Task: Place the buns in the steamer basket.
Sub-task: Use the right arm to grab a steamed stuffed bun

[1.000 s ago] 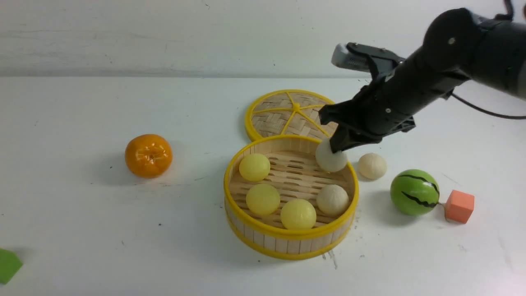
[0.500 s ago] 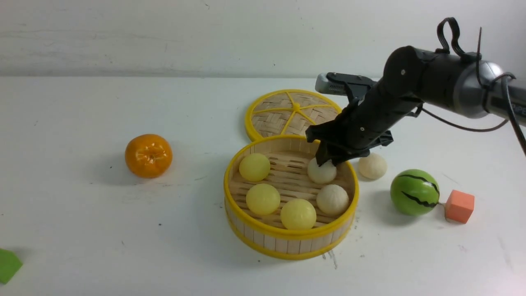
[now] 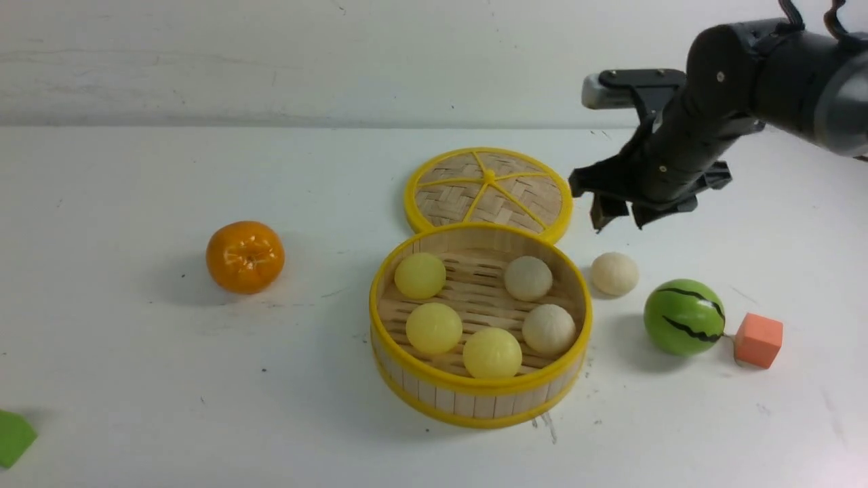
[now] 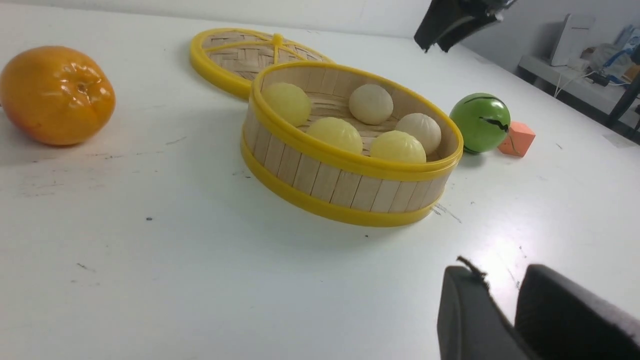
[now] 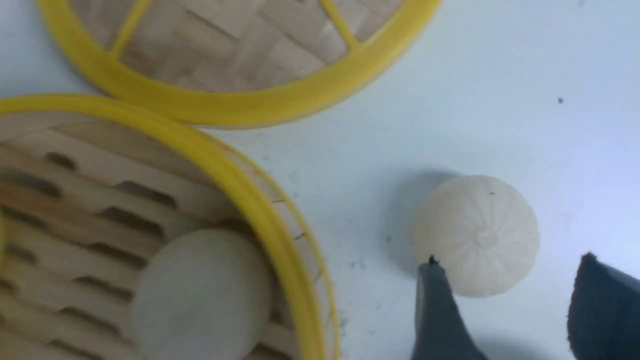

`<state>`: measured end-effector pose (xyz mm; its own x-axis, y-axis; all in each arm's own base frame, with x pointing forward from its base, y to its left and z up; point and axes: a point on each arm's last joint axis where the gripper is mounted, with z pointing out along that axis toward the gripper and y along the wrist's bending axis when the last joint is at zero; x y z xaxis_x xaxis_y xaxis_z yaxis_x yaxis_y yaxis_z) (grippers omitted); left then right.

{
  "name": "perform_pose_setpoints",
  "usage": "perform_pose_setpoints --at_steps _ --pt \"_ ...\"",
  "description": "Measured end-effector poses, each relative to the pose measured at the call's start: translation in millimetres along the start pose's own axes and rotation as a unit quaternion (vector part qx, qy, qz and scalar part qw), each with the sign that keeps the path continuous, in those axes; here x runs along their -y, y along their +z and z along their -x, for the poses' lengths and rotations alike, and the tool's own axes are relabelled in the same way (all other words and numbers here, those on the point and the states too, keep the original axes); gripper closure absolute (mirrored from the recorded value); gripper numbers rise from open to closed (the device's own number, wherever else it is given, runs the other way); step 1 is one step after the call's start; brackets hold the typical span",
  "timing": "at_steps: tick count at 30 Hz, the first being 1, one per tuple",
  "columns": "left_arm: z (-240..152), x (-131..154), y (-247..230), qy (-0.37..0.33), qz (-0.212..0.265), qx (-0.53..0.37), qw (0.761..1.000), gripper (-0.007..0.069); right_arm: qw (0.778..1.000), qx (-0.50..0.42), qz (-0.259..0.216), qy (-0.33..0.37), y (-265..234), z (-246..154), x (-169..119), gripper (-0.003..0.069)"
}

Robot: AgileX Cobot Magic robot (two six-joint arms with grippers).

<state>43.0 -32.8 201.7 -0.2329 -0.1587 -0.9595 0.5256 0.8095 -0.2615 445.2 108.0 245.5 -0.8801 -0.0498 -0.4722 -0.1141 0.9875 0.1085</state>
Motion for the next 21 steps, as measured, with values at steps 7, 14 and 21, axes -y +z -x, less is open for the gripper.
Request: perform_pose_setpoints --at_steps 7,14,21 --pt "0.0 0.0 0.0 0.0 0.0 0.0 1.0 0.047 0.998 -0.034 0.004 0.046 40.3 -7.3 22.9 0.0408" --pt "0.0 0.0 0.0 0.0 0.0 0.0 1.0 0.0461 0.998 -0.025 0.027 0.06 42.1 -4.4 26.5 0.0414" --pt "0.0 0.0 0.0 0.0 0.0 0.0 1.0 0.046 0.998 -0.009 0.032 0.062 42.3 -0.9 26.0 0.0415"
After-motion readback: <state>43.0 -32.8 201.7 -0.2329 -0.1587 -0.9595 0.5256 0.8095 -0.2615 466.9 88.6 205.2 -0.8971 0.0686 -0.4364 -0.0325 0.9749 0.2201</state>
